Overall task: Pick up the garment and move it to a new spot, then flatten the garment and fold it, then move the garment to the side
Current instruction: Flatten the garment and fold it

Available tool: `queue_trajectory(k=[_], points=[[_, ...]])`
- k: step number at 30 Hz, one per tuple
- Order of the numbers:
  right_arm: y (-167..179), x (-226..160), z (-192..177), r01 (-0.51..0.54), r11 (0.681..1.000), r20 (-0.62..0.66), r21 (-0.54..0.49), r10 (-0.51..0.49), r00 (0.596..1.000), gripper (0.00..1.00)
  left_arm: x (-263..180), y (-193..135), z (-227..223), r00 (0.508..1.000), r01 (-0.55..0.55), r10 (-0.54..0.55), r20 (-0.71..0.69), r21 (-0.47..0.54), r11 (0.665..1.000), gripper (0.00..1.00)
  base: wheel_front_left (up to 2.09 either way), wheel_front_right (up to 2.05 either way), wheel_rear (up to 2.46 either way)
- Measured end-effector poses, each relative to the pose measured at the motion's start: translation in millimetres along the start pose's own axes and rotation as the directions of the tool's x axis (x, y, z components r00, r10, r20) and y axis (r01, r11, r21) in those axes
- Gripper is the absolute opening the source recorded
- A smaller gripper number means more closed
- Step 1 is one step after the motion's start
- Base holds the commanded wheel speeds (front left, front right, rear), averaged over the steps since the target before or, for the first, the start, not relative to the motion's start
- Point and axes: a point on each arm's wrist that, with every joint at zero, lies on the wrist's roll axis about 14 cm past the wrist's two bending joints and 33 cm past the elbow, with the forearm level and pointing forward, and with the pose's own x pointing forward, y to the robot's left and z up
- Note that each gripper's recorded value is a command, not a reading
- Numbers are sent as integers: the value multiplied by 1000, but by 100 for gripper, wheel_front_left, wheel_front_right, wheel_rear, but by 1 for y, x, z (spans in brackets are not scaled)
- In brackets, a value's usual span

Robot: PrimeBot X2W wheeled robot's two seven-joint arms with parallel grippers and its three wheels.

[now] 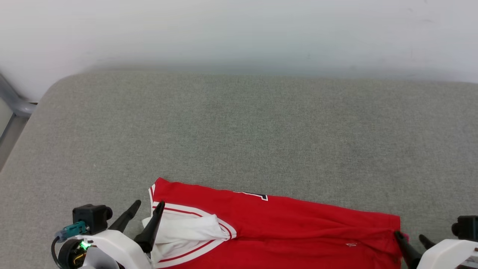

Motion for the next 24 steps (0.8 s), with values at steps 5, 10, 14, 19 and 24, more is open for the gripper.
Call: queue_trajectory(k=[5,10,14,19,24], points=[[-9,-10,13,36,999,1,-25,-36,999,100,-3,-7,30,991,-11,7,134,33,999,100,0,0,0],[-18,-12,22,70,996,-28,-55,-72,997,100,-6,-14,53,971,-28,16,238,50,998,100,0,0,0],[-18,-5,27,72,994,-65,-78,-77,995,100,-6,-20,78,942,-35,7,334,76,996,100,0,0,0],[-9,10,18,42,994,-151,-99,-57,987,100,-5,-21,87,923,-44,4,384,95,995,100,0,0,0],[1,22,-11,9,995,-276,-95,-35,961,100,-4,-18,83,922,-52,11,388,96,994,100,0,0,0]])
